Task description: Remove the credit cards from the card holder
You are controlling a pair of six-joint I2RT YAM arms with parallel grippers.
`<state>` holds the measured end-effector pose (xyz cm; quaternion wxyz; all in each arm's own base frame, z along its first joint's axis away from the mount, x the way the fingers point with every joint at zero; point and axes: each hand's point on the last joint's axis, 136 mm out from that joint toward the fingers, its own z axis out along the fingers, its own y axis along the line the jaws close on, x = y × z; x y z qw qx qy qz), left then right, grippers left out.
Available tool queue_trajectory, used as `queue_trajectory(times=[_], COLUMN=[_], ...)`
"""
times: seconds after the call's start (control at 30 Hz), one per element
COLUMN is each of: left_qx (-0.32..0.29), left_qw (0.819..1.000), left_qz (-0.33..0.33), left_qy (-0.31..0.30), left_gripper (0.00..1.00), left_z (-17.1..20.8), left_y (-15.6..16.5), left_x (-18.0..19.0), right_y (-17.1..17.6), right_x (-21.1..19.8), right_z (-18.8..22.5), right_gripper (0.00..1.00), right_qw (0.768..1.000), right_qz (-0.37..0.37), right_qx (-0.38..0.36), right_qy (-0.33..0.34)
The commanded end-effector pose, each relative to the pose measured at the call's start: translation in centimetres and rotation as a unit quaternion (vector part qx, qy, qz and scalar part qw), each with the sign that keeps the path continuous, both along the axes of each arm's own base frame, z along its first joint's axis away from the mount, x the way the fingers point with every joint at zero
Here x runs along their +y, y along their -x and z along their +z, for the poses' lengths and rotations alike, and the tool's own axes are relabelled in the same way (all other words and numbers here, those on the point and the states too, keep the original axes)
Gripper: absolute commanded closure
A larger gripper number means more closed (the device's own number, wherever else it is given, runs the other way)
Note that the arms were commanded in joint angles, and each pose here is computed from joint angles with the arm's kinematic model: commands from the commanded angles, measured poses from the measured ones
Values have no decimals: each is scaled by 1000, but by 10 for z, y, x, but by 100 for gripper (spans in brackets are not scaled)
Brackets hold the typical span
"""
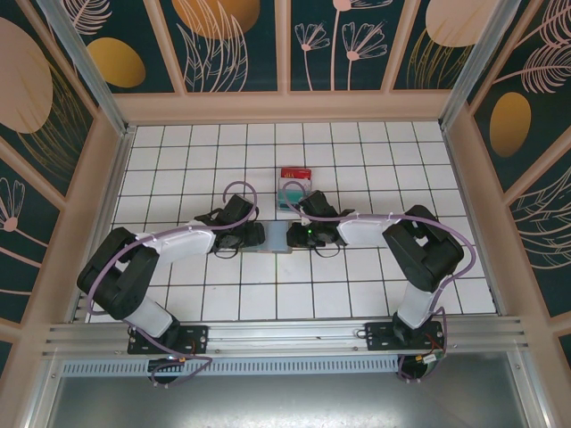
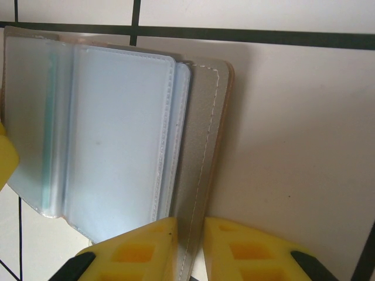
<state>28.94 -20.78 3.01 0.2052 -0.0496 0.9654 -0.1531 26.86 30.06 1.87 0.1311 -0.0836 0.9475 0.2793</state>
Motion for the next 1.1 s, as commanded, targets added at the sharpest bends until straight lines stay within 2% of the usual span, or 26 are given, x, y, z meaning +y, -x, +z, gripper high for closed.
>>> queue_trajectory(times=[0.0,0.37,0.6,1.07], left_qx=[11,27,37,21], left_qw=[1000,1000,998,992], left_qz=[10,6,-33,-64], left_qy=[-20,-14,47,108], left_gripper=[46,45,43,33], left_z=[-7,-16,-15,6], left_y=[6,10,15,13], left_x=[12,9,-17,-39], right_y=[-3,-3,-2,-3], right_x=[-1,-2,-2,-2], right_z=[-11,-12,-13,-15], right_gripper=[79,79,79,78], right_qw=[1000,1000,1000,1000], right_qz=[-8,-9,-8,-9], right_qx=[2,3,3,4], right_qy=[9,9,10,13])
